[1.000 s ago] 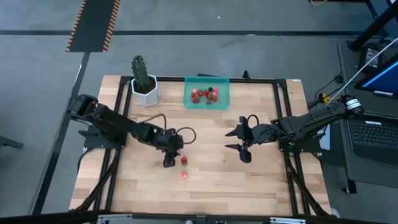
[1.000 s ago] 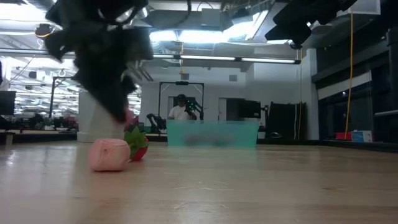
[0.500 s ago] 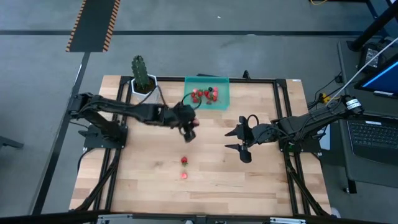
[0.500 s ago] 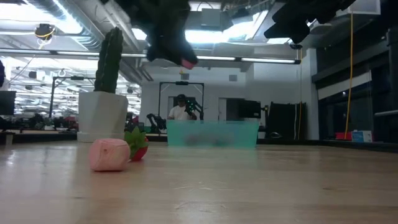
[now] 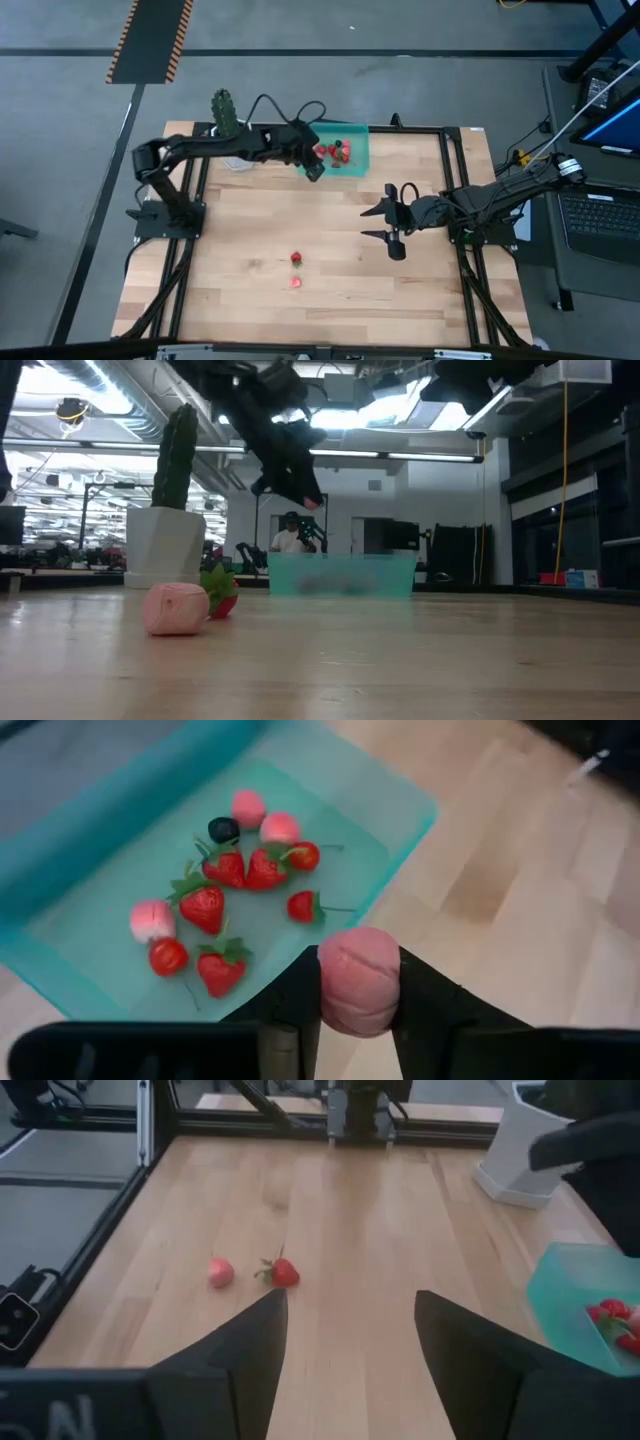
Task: Pick and placing Produce into tupperware
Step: Put the peach into the container
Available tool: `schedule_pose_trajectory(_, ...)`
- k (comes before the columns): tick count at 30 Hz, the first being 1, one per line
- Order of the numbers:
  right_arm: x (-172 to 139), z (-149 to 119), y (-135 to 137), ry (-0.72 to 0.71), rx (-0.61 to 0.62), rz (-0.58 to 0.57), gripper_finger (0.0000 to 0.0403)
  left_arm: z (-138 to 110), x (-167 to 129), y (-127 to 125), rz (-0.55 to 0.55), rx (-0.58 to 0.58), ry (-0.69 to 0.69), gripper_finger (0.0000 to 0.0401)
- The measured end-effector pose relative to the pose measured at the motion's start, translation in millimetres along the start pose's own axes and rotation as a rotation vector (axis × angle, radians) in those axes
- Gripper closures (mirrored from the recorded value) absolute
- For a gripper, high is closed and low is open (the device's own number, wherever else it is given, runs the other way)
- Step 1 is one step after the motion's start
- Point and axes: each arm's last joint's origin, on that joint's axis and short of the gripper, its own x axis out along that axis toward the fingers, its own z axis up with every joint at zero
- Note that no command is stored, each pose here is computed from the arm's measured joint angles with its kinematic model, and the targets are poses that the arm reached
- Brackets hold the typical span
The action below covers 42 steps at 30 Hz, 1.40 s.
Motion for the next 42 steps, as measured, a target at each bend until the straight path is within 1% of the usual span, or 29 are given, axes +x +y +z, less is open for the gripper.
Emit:
schedule_pose_trajectory(3,0.0,-0.6,0.0,0.006,0.001,0.000,0.0181,8.9,11.4,4.9,0.023,0.001,0.033,0.0316)
schedule_pose_trajectory(5,0.0,-1.7,-0.2,0.017,-0.001,-0.001,0.0181,11.2,17.4,7.7,0.058,0.012,0.083,0.0315)
schedule_pose_trajectory(9,0.0,-4.0,-0.4,0.039,0.023,-0.004,0.0181,22.4,25.9,9.0,0.130,0.061,0.135,0.0312)
schedule_pose_trajectory(11,0.0,-5.3,-0.5,0.052,0.038,-0.006,0.0181,28.1,30.9,10.4,0.144,0.060,0.159,0.0312)
schedule_pose_trajectory(16,0.0,-5.7,-0.5,0.055,0.038,-0.006,0.0181,34.8,42.4,18.4,0.177,0.109,0.256,0.0314)
schedule_pose_trajectory(19,0.0,-5.8,-0.5,0.057,0.038,-0.006,0.0181,34.0,51.3,22.6,0.158,0.130,0.312,0.0308)
schedule_pose_trajectory(21,0.0,-5.8,-0.5,0.057,0.038,-0.006,0.0181,32.1,55.9,24.6,0.130,0.170,0.348,0.0305)
schedule_pose_trajectory(26,0.0,-6.6,-0.6,0.064,0.036,-0.007,0.0181,31.6,59.8,32.7,0.118,0.220,0.365,0.0308)
schedule_pose_trajectory(31,-0.1,-8.0,-0.8,0.076,0.033,-0.008,0.0181,33.8,58.3,47.1,0.119,0.192,0.378,0.0307)
schedule_pose_trajectory(35,-0.1,-8.7,-0.8,0.083,0.031,-0.009,0.0181,32.3,63.3,60.0,0.057,0.178,0.405,0.0303)
schedule_pose_trajectory(42,-0.3,-10.6,-1.1,0.102,0.026,-0.011,0.0181,30.6,70.0,69.6,0.058,0.219,0.415,0.0301)
